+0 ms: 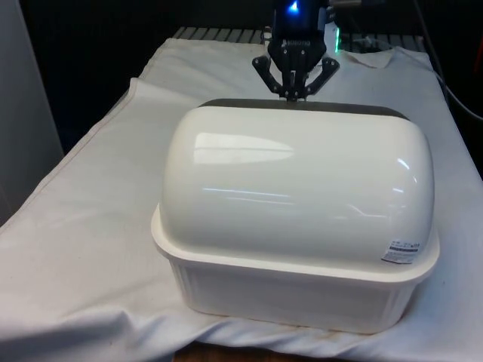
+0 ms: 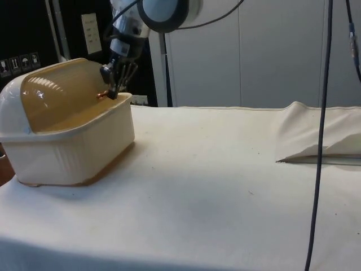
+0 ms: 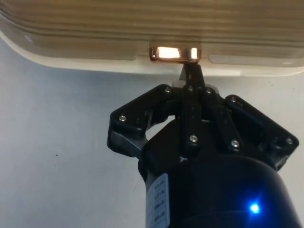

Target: Open the lid, then close it.

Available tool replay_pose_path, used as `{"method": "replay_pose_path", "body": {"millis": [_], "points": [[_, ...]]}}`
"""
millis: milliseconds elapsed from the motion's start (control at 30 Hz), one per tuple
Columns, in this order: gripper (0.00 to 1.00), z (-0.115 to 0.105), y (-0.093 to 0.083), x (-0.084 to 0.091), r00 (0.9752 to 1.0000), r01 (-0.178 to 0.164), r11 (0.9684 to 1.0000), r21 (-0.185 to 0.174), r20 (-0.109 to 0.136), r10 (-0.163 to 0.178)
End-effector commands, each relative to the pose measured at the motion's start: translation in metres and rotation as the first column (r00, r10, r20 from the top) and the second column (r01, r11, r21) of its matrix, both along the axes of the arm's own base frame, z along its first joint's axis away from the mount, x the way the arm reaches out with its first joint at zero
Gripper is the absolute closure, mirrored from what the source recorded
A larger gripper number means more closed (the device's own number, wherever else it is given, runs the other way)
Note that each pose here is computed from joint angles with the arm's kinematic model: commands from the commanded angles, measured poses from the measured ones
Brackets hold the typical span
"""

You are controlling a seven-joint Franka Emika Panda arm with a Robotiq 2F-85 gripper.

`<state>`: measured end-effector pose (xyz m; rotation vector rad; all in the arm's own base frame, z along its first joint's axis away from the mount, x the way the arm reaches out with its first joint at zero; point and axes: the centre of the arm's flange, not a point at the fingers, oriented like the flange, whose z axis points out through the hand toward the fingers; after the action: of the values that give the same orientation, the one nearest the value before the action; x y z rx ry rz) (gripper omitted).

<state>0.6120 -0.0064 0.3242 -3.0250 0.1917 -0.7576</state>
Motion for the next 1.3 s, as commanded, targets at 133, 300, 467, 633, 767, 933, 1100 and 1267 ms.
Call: {"method": "replay_pose_path", "body": {"millis": [133,300,467,633,767,933,1100,1267], "points": [[1.00,0.013,-0.002,0.004,0.9996,0.009,1.0000,0.000,0.027,-0.009],[1.00,0.023,-0.002,0.010,0.9987,0.011,0.9999,0.000,0.049,-0.011],[1.00,0.032,-0.001,0.020,0.9969,0.012,0.9999,0.001,0.078,-0.012],[1.00,0.038,0.000,0.026,0.9952,0.013,0.9999,0.003,0.097,-0.014],[1.00,0.045,0.000,0.035,0.9928,0.014,0.9999,0.004,0.119,-0.015],[1.00,0.049,0.001,0.042,0.9902,0.012,0.9999,0.006,0.139,-0.013],[1.00,0.051,0.002,0.053,0.9843,0.009,0.9999,0.005,0.176,-0.010],[1.00,0.057,0.002,0.052,0.9800,0.009,1.0000,0.003,0.199,-0.010]]}}
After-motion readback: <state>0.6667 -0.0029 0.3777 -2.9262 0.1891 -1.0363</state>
